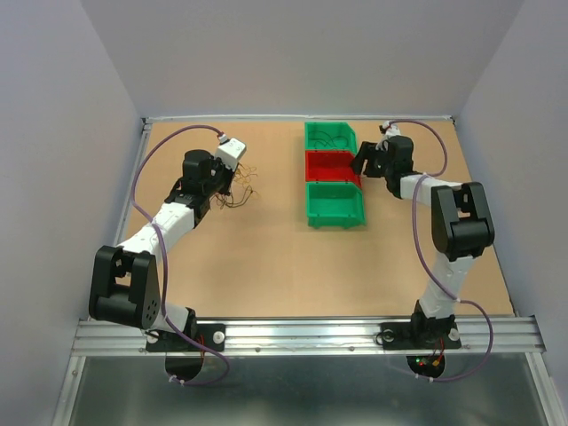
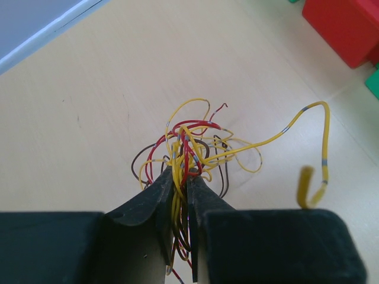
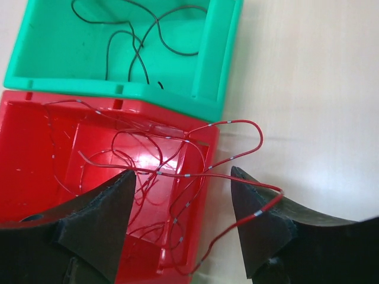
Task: Untangle the cables
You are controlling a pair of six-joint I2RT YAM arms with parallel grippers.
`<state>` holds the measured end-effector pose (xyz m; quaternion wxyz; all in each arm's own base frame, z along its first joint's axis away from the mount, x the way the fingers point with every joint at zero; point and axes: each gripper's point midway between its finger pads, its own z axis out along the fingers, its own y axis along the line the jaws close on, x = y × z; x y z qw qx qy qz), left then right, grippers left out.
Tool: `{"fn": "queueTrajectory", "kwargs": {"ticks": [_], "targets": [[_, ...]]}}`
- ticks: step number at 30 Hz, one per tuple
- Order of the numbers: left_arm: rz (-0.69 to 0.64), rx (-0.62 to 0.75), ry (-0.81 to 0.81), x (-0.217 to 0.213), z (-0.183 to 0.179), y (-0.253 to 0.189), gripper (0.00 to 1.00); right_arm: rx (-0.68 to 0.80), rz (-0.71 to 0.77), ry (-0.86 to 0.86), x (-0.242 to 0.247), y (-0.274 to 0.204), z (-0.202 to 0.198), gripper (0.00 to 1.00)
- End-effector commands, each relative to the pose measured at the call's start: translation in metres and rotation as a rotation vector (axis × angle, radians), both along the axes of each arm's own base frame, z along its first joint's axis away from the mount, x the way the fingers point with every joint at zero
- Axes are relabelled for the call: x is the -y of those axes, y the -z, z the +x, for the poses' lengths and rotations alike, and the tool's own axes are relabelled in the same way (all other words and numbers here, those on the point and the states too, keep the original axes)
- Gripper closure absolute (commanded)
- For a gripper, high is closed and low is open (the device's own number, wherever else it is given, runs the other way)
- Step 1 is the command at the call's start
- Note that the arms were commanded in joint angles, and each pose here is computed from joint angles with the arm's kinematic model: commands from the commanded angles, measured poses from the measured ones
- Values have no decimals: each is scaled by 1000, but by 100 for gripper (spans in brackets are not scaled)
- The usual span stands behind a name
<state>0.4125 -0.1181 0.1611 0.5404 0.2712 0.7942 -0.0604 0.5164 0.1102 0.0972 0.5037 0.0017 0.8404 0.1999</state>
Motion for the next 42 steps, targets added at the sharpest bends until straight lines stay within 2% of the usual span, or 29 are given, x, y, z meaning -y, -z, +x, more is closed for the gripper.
{"fn": "queueTrajectory", "kwargs": {"ticks": [1, 3, 6, 7, 10, 11, 15, 20, 28, 38, 42], "targets": [[-9, 78, 20, 4, 1, -26, 77, 67, 66, -54, -15, -27, 23, 34], [-7, 77, 18, 4, 2, -25, 77, 43, 71, -66, -17, -18, 24, 39], [-7, 77, 18, 4, 2, -25, 77, 54, 65, -103, -21, -22, 22, 64], [-6, 77, 18, 4, 2, -25, 77, 63, 61, -112, -22, -26, 21, 79], [-5, 77, 16, 4, 2, -25, 77, 83, 22, -116, -24, -33, 14, 97], [-6, 79, 18, 5, 2, -26, 77, 86, -3, -118, -26, -33, 11, 99], [-4, 78, 15, 4, 2, -25, 77, 129, -108, -174, -43, -45, 5, 99], [-3, 76, 14, 4, 2, -25, 77, 43, -141, -299, -72, -35, 3, 99], [4, 66, 14, 5, 4, -21, 77, -142, -324, -465, -91, 27, -5, 99], [6, 66, 19, 6, 4, -21, 77, -386, -446, -470, -82, 100, -3, 100], [7, 67, 18, 6, 3, -21, 77, -390, -462, -467, -83, 100, -2, 98]]}}
